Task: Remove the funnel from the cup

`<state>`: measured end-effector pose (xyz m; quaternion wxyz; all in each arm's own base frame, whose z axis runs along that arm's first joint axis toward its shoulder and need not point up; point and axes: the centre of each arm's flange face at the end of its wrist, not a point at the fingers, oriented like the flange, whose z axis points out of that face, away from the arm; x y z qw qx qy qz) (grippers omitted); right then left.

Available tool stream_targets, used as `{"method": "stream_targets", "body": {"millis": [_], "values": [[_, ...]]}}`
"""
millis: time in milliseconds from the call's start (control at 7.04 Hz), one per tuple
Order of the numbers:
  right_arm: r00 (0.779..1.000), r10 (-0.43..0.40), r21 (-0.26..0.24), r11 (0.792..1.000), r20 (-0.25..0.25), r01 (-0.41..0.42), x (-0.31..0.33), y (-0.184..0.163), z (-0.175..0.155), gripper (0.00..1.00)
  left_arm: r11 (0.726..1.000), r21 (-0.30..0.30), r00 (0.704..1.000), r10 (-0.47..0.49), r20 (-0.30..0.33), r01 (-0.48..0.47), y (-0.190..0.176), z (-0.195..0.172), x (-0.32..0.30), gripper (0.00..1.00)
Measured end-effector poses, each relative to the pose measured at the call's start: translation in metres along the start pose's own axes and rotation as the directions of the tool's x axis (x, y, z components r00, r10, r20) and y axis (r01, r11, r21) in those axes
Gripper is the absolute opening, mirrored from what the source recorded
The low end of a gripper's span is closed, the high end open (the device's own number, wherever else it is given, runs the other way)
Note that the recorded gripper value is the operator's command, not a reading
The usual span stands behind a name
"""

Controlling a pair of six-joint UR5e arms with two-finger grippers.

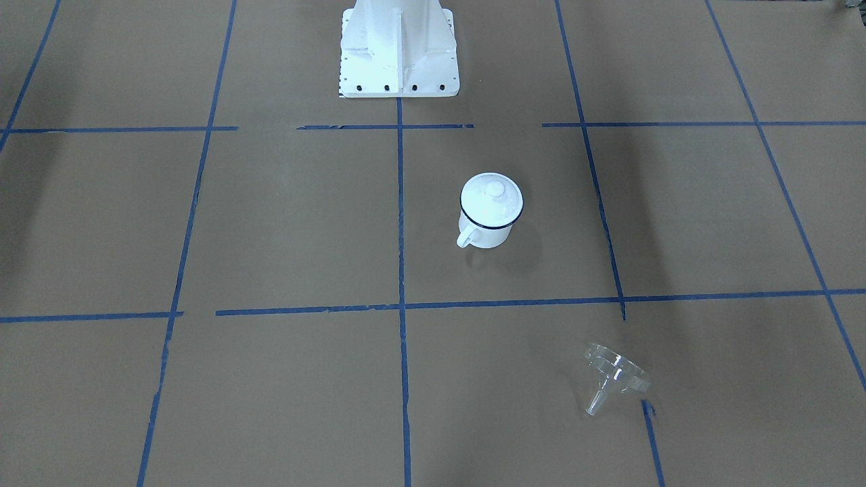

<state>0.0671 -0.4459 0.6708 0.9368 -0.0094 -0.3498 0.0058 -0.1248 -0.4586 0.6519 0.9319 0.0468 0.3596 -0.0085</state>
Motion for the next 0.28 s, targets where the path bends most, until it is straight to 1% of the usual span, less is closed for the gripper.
{"method": "stream_targets", "body": {"millis": [284], "values": [[1.0,0.0,0.0,1.0,0.0,0.0,0.0,0.0,0.0,1.0,1.0,0.008,1.0,0.007,0.001,-0.007,-0.0011,-0.0037,0.0033,1.0]]}}
